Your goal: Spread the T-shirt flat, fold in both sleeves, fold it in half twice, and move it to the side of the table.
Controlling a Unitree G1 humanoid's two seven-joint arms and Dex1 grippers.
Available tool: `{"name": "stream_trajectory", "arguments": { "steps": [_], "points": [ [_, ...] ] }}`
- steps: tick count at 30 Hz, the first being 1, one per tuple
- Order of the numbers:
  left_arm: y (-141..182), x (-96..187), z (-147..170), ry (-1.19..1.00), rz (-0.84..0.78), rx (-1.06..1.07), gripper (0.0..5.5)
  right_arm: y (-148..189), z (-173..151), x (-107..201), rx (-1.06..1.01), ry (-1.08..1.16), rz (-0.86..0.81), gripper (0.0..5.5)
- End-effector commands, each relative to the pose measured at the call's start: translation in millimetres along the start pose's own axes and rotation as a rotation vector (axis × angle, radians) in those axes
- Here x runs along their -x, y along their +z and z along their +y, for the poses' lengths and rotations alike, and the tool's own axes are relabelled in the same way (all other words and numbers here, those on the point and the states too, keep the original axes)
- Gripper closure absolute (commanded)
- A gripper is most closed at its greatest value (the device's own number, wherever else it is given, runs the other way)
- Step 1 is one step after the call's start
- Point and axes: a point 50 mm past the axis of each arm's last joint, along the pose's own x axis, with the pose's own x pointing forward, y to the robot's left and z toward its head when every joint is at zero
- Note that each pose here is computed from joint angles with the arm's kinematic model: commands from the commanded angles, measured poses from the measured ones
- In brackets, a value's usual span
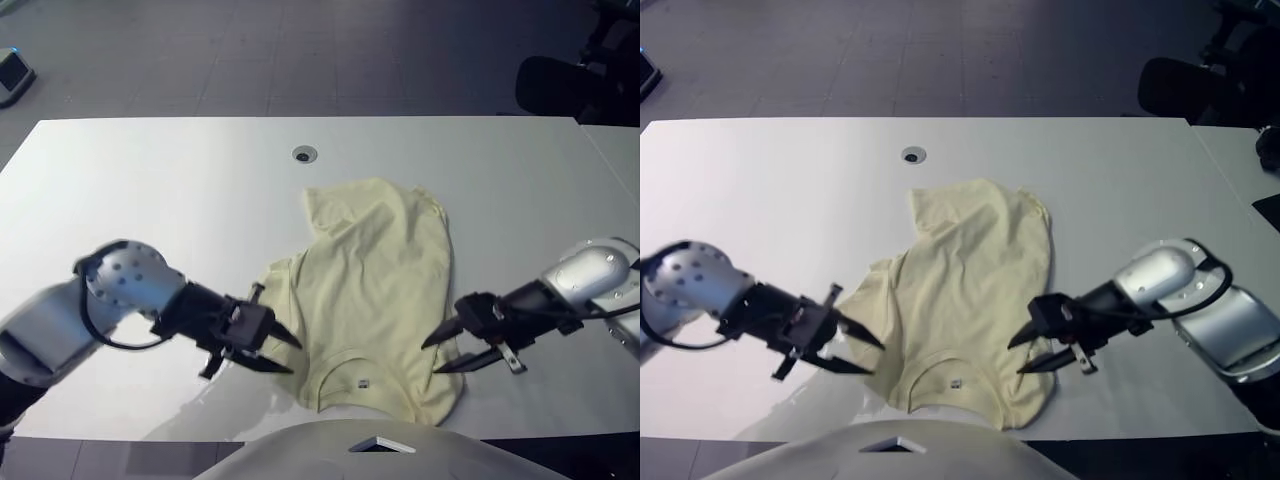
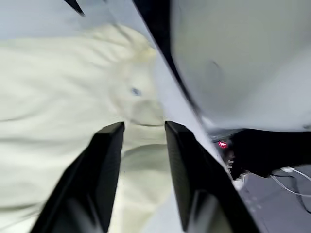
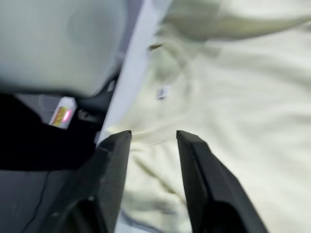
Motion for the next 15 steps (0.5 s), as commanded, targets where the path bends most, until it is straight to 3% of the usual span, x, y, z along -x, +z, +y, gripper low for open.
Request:
{"name": "stream_trajectory", "arguments": {
  "steps": [1,8,11,15],
  "points": [
    [6,29,53,0.331,-0.041,-0.037,3.18,14,-46,29,0.046,-0.364,-0.080,3.04],
    [-25,16,137,0.781,0.045,0.019,1.95,2,-96,30,0.045,-0.848,-0.040,1.87],
    [-41,-14,160,0.844,0.025,0.045,1.44,-12,-105,24,0.038,-0.998,0.002,1.37],
    [-72,-26,178,0.956,0.130,0.086,0.75,-27,-112,17,0.017,-1.140,0.043,0.71]
  ]
}}
